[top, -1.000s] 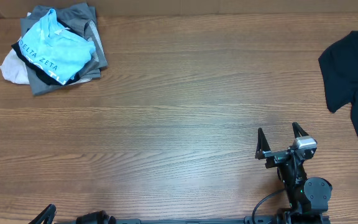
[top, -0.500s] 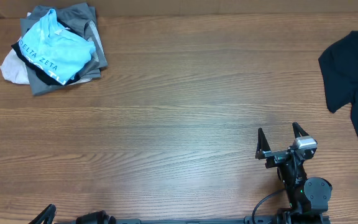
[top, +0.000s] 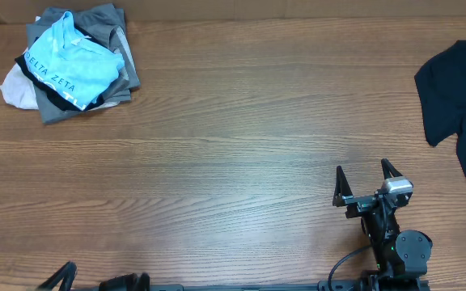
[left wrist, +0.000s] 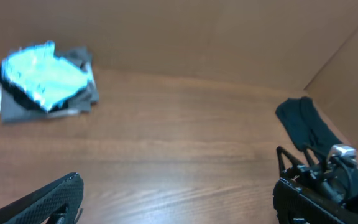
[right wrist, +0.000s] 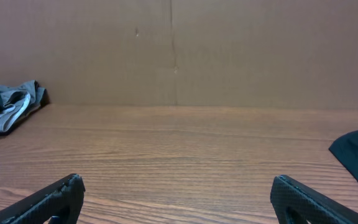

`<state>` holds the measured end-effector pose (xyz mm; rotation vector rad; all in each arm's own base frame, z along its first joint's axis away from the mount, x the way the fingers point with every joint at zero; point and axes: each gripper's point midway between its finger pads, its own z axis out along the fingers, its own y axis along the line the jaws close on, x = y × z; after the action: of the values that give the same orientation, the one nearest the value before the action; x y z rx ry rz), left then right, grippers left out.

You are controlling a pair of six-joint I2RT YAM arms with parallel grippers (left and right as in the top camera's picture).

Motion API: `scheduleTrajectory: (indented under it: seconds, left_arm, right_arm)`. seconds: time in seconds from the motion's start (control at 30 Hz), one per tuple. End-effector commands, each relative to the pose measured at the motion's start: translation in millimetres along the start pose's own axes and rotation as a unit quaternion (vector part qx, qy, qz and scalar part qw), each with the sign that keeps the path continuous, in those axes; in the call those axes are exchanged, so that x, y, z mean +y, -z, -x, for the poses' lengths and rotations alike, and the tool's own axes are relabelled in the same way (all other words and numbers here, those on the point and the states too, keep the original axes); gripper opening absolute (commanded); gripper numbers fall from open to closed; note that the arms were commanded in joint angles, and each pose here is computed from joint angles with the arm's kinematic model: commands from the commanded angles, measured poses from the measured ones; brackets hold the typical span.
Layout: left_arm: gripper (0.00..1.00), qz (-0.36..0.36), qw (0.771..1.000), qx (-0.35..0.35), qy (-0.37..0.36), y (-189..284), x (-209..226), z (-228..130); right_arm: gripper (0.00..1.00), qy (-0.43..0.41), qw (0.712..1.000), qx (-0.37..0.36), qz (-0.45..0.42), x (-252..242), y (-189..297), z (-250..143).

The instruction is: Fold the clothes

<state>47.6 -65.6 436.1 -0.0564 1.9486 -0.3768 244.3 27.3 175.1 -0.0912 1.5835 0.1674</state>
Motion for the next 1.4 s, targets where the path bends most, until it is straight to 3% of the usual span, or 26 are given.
scheduleTrajectory:
  seconds: [0.0, 0.33, 0.5, 0.7, 1.0, 1.37]
  left_arm:
    - [1.00, 0.017, 0.999, 0.022, 0.024, -14, 14, -7]
    - [1.00, -0.078, 0.996, -0.043, -0.005, -76, 24, -22]
    - [1.00, -0.064, 0.994, -0.065, 0.052, -123, 54, -56]
    - [1.00, -0.080, 0.988, -0.125, 0.037, -170, 71, -72]
    - [1.00, 0.012, 0.983, -0.178, 0.047, -213, 124, -95]
    - [1.00, 0.033, 0.972, -0.228, 0.046, -232, 143, -103]
  right_arm:
    - [1.00, 0.002, 1.000, -0.002, -0.001, 0, 0, -2]
    - [1.00, 0.002, 1.000, -0.002, -0.001, 0, 0, -2]
    - [1.00, 0.002, 1.000, -0.002, -0.001, 0, 0, -2]
    - [1.00, 0.002, 1.000, -0.002, -0.001, 0, 0, -2]
    - [1.00, 0.002, 1.000, -0.002, -0.001, 0, 0, -2]
    - [1.00, 0.002, 1.000, -0.002, -0.001, 0, 0, -2]
